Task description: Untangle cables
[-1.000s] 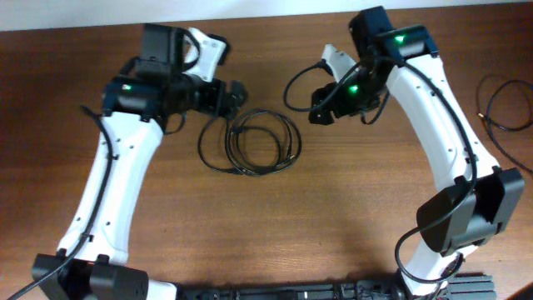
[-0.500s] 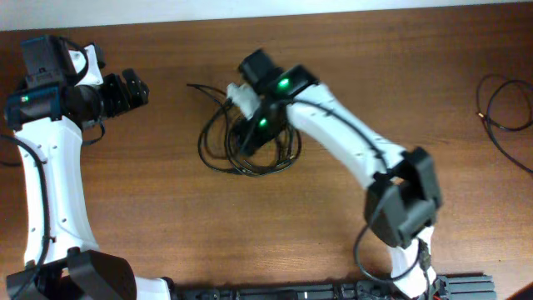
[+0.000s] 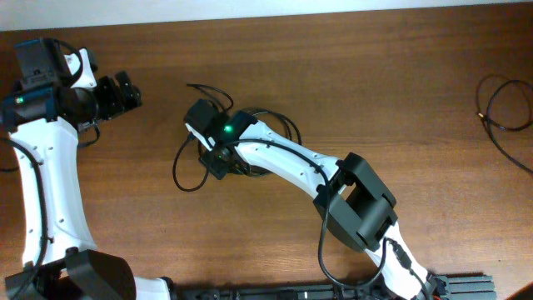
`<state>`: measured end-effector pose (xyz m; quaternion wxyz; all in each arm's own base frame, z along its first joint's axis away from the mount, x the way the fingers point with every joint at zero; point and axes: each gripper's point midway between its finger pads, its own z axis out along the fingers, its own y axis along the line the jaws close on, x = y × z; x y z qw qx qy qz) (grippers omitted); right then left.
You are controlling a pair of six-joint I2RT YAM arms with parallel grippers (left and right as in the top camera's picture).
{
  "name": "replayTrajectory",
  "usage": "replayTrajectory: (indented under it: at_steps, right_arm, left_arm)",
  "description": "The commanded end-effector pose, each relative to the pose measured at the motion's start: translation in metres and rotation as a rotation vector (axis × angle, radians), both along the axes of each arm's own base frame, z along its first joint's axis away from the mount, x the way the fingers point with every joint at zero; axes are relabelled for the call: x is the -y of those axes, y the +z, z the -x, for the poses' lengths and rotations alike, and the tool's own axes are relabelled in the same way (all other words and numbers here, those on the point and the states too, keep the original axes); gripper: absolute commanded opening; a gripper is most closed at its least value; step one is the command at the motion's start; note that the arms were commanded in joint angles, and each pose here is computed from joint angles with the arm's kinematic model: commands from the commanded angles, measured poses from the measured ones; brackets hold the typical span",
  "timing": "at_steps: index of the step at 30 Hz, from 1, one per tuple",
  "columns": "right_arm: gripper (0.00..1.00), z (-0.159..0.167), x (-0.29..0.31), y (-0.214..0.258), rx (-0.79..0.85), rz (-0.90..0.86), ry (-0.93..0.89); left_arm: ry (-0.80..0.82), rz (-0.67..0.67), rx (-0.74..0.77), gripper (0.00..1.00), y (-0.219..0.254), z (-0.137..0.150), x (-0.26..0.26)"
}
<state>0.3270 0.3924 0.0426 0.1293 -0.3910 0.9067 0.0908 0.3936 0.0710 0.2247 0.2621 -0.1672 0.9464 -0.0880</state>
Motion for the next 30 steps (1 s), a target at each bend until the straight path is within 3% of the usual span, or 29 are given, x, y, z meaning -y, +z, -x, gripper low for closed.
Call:
replayTrajectory:
  at_steps: [1,13,14,15,16,17,19,23,27,30]
  right_arm:
    - [0.63,0.017,-0.006,-0.025,-0.064,0.019,0.015]
    - [0.62,0.045,-0.005,-0.058,-0.104,0.056,0.058]
    - [0.50,0.046,-0.005,-0.058,-0.104,0.056,0.058]
    - [0.24,0.047,-0.003,-0.059,-0.112,0.065,0.058]
    - [0.11,0.049,-0.001,-0.059,-0.119,0.074,0.058]
    - [0.04,0.051,0.003,-0.059,-0.130,0.087,0.057]
    - [0.04,0.048,0.008,-0.046,-0.139,0.097,0.044]
    - [0.04,0.008,0.015,0.034,-0.090,0.031,-0.027]
    - [0.04,-0.049,0.041,0.174,0.072,-0.139,-0.137]
    - [0.04,-0.074,0.075,0.260,0.217,-0.265,-0.214]
  left_arm:
    - [0.021,-0.004,-0.014,0.99,-0.003,0.001,-0.005]
    - [0.020,0.001,-0.031,0.99,-0.006,0.005,-0.004]
    - [0.021,0.001,-0.031,0.99,-0.006,0.005,-0.004]
    - [0.021,0.002,-0.034,0.99,-0.006,0.005,-0.003]
    - [0.021,0.002,-0.034,0.99,-0.006,0.005,-0.003]
    - [0.021,0.002,-0.035,0.99,-0.006,0.006,-0.003]
    - [0.021,0.002,-0.035,0.99,-0.006,0.005,-0.003]
    - [0.021,0.002,-0.035,0.99,-0.006,0.005,-0.003]
    - [0.020,0.001,-0.034,0.99,-0.006,0.005,-0.003]
    - [0.020,0.001,-0.034,0.99,-0.006,0.005,-0.003]
